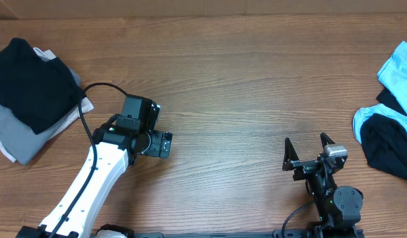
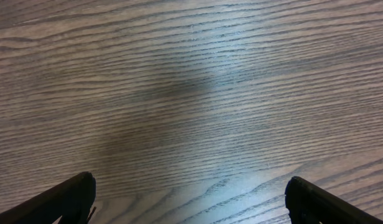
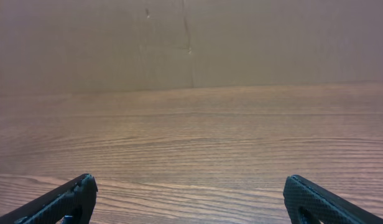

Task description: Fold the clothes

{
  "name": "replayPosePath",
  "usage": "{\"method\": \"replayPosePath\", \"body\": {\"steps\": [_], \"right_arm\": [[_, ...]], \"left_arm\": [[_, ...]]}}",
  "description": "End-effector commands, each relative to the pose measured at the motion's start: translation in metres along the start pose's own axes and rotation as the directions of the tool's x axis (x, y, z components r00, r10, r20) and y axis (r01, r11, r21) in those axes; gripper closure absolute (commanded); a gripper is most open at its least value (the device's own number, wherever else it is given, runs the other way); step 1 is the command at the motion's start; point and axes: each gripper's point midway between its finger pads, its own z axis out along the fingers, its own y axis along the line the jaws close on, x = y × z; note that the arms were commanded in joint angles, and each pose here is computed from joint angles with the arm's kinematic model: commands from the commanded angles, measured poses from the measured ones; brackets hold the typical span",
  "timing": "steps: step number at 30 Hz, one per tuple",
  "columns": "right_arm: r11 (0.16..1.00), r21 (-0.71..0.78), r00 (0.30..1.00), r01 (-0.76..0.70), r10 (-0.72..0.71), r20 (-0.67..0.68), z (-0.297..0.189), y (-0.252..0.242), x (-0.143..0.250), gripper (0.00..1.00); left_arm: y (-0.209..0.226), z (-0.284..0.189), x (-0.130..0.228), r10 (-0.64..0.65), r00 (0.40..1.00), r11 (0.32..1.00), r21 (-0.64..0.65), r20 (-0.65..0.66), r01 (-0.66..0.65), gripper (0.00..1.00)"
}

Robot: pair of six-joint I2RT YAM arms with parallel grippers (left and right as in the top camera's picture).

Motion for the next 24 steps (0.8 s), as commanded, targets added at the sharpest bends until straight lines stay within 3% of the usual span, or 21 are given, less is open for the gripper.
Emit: {"method": "replayPosePath", "body": {"steps": [1,20,24], "right_arm": [[1.0,0.007,1.0,0.01,-0.01,0.018,-0.001,-0.001,-0.005,0.0],[1.0,0.007,1.0,0.01,-0.01,0.018,-0.001,-0.001,-0.005,0.0],[1.0,0.007,1.0,0.01,-0.01,0.018,-0.001,-0.001,-0.005,0.0]], "left_arm": [[0.001,0.003,0.003,-0.004,1.0,1.0,-0.009,-0.012,0.004,0.0],[0.003,-0.002,0.001,-0.004,1.0,1.0,-0.018,0.005,0.004,0.0],[0.006,-0.027,-0.01,-0.015,0.994,1.0,-0.016,0.11,0.016,0.0]]}}
